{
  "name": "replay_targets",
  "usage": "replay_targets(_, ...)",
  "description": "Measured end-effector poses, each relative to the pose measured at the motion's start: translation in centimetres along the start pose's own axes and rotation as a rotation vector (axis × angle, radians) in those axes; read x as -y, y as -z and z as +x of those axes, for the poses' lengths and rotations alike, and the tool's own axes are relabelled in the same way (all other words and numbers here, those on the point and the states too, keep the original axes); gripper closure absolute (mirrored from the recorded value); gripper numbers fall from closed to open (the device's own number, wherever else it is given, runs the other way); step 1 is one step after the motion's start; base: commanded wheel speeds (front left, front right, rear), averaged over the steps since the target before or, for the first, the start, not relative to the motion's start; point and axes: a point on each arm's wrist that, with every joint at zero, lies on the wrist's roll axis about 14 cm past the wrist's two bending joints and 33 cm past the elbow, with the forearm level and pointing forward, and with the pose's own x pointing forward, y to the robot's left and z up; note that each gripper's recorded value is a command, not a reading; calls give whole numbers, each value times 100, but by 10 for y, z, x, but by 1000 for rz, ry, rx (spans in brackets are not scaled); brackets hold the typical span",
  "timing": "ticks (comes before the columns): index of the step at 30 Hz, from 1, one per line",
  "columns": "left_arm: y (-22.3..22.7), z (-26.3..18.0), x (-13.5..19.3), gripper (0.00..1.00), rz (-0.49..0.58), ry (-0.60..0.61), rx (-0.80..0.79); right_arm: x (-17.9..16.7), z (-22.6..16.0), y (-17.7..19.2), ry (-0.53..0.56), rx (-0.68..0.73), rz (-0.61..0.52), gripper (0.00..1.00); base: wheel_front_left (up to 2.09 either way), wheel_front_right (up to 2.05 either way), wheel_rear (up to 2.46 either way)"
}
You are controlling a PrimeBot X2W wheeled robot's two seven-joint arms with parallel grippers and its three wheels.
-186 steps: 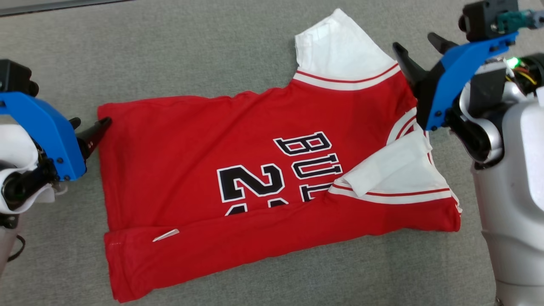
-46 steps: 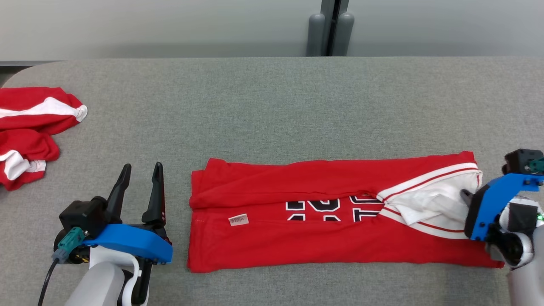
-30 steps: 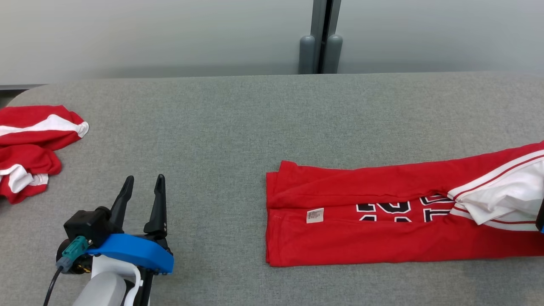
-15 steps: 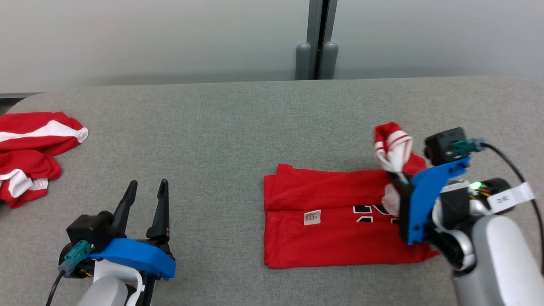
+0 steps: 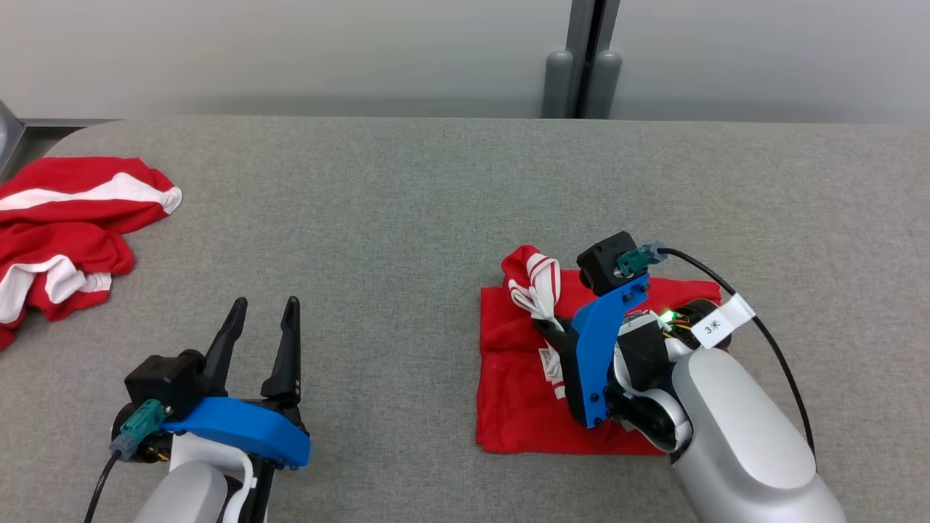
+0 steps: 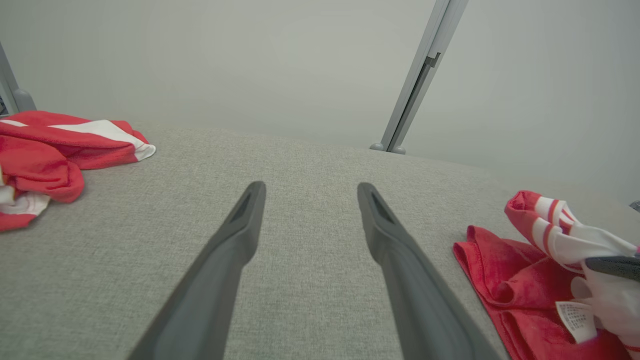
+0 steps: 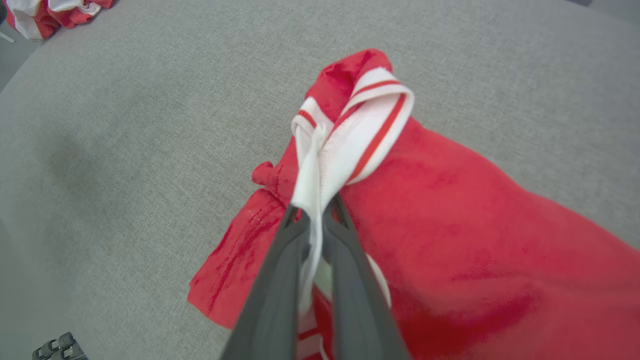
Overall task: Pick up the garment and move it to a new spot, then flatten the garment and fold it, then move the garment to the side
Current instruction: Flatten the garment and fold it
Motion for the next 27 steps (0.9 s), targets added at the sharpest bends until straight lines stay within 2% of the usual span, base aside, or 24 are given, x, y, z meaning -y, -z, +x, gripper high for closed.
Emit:
replay_targets(5,1,0,-5,0,0,-10,-4,-2,16,10,-16,-32,2,100,0,0,0)
replay_targets(6,2,-1,-5,0,0,-12,-6,-1,18,11,-17,-31,6,86,0,0,0)
replay_targets(7,2,-1,-6,0,0,-14,-7,-1,19,10,-20,-23,18,0,0,0,0)
replay_targets(11,2,-2,-6,0,-1,-16,-7,-5,20,-3,-52,44,69,0,0,0,0)
replay_targets(15,-1,-1,-5,0,0,-11,3,-3,9,-38,-58,202,104,0,0,0,0)
replay_targets(20,-3,-3,-2,0,2,-4,10,31,-17,-65,59,377,99,0,0,0,0)
replay_targets(24,-6,-4,1,0,2,2,20,64,-36,-44,196,416,94,0,0,0,0)
replay_targets(27,-4,-5,2,0,-1,3,16,75,-41,-18,253,393,85,0,0,0,0)
